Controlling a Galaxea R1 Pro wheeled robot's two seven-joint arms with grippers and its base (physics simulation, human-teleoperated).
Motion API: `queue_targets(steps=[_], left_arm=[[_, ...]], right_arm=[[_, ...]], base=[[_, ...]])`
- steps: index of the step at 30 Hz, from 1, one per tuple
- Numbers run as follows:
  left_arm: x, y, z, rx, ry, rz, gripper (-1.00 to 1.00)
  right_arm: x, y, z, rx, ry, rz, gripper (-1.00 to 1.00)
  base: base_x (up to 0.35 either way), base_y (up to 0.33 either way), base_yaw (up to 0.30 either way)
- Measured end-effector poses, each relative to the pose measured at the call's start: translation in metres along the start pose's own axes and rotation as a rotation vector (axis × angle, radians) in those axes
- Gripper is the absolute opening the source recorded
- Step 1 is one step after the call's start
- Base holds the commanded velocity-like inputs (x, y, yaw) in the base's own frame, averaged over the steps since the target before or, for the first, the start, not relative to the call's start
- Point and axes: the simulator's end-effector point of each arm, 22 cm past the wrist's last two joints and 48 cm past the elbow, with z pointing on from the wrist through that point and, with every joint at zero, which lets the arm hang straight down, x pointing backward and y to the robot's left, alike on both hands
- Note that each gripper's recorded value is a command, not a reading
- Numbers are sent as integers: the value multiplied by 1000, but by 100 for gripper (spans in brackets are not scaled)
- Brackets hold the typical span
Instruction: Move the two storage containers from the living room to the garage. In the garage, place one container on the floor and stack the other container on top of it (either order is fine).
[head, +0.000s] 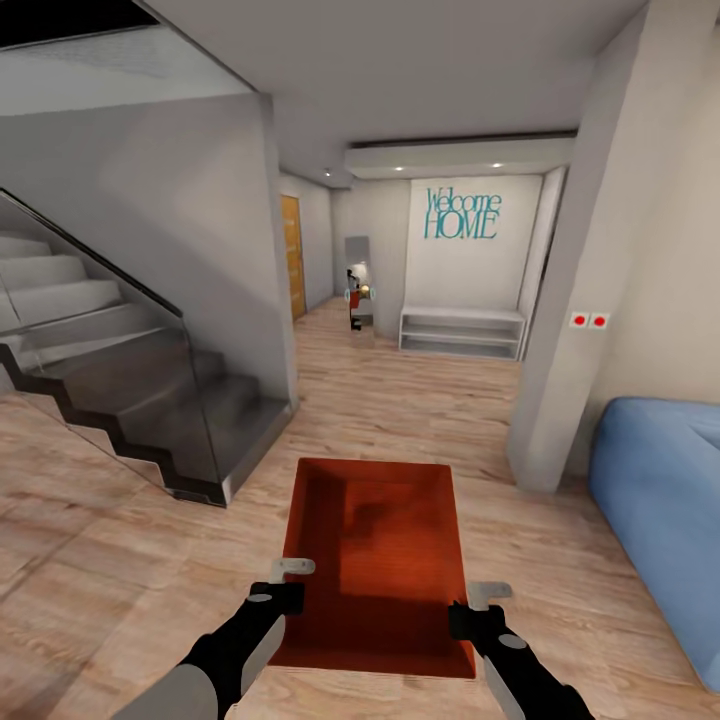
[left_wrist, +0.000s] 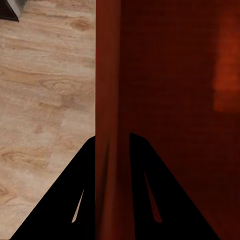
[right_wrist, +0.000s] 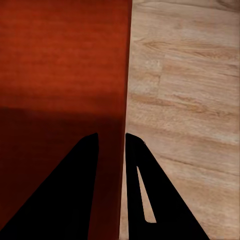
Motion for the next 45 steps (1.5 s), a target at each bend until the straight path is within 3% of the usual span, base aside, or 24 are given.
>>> queue_targets(steps=[27, 45], left_arm=[[2, -1, 0, 0, 5, -1, -100], [1, -1, 0, 0, 1, 2, -100]], right_arm=[[1, -2, 0, -1, 4, -6, -100], [0, -1, 0, 0, 0, -3, -100]], base=[[334, -2, 0], [334, -108, 0]])
